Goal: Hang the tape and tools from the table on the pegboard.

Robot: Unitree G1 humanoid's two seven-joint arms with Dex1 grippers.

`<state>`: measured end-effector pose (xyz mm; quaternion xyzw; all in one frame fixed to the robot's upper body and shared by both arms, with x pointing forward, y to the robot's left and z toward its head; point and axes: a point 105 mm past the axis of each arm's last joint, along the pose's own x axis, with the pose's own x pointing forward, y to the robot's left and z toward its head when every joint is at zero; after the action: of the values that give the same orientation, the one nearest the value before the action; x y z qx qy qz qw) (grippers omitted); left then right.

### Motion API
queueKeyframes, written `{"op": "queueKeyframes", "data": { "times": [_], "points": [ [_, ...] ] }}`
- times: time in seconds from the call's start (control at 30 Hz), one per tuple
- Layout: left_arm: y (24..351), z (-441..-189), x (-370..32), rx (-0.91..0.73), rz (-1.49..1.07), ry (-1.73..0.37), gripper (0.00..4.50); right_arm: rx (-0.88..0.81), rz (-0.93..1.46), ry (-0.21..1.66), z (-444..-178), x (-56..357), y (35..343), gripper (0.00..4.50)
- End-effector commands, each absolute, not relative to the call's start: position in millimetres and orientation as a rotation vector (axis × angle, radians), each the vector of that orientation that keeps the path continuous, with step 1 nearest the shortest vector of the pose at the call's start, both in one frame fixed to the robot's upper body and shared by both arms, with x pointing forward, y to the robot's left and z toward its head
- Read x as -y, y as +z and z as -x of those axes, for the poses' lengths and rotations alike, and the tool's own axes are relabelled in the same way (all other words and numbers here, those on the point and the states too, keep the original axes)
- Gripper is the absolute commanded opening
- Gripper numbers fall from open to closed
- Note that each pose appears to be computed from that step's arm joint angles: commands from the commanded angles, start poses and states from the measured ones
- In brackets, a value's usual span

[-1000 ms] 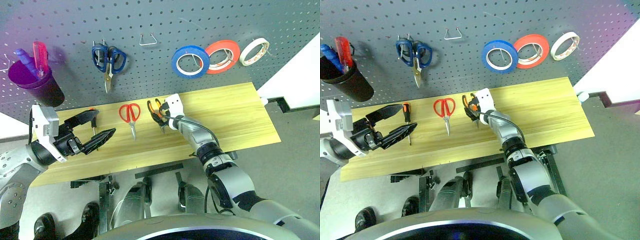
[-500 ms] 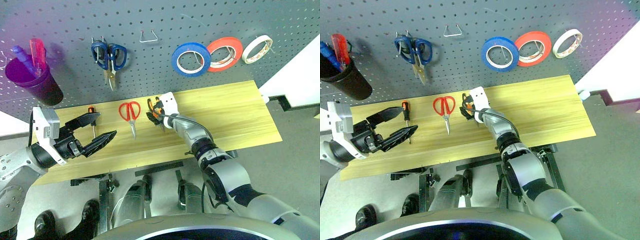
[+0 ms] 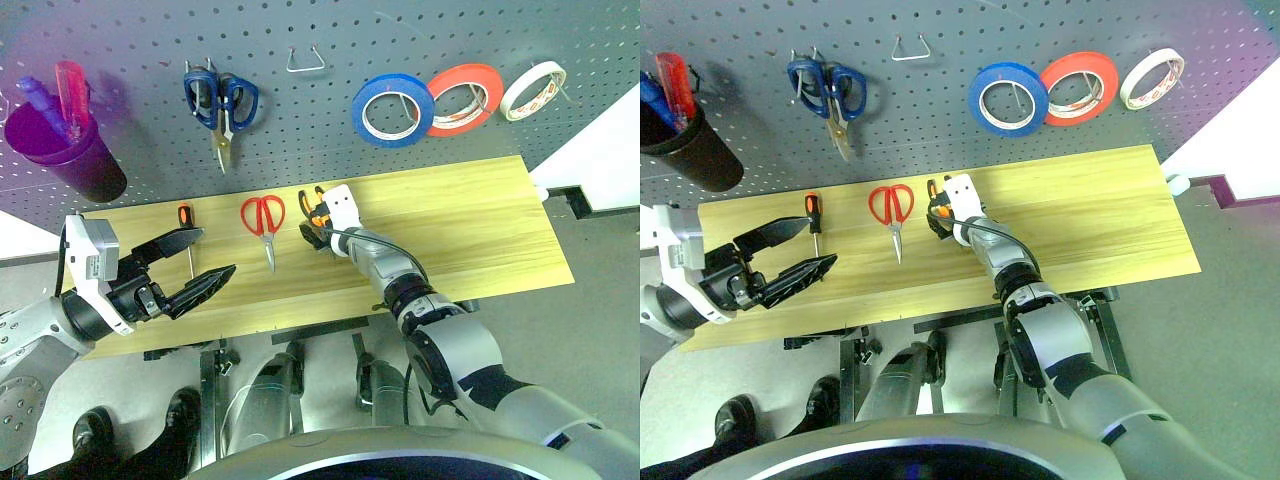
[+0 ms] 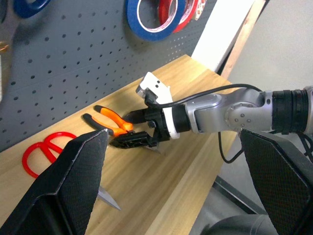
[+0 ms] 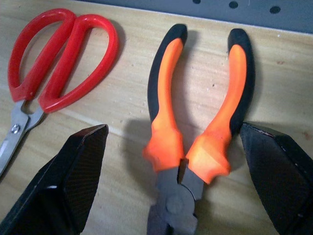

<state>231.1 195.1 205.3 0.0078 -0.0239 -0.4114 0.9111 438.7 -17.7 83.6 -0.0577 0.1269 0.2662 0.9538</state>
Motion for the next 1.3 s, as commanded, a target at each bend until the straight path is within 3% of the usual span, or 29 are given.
{"op": "queueKeyframes", "data": {
  "times": [0.03, 0.8, 0.9, 1.07, 1.3],
  "points": [
    [212.4, -228.1, -193.7, 0.074, -0.033, -0.856, 4.50, -0.227, 0.109, 0.542, -441.6, 11.0, 95.5, 4.46],
    [212.2, -229.2, -191.8, 0.085, -0.044, -0.850, 4.50, -0.269, 0.219, 0.495, -446.4, 10.0, 96.0, 4.46],
    [211.7, -228.8, -191.6, 0.085, -0.043, -0.849, 4.50, -0.273, 0.239, 0.486, -446.8, 10.9, 95.1, 3.91],
    [213.5, -229.4, -191.7, 0.091, -0.042, -0.847, 4.50, -0.278, 0.254, 0.490, -446.2, 10.4, 93.6, 2.22],
    [213.3, -229.1, -192.0, 0.090, -0.039, -0.845, 4.50, -0.282, 0.251, 0.490, -446.4, 12.2, 93.0, 2.13]
  ]
}}
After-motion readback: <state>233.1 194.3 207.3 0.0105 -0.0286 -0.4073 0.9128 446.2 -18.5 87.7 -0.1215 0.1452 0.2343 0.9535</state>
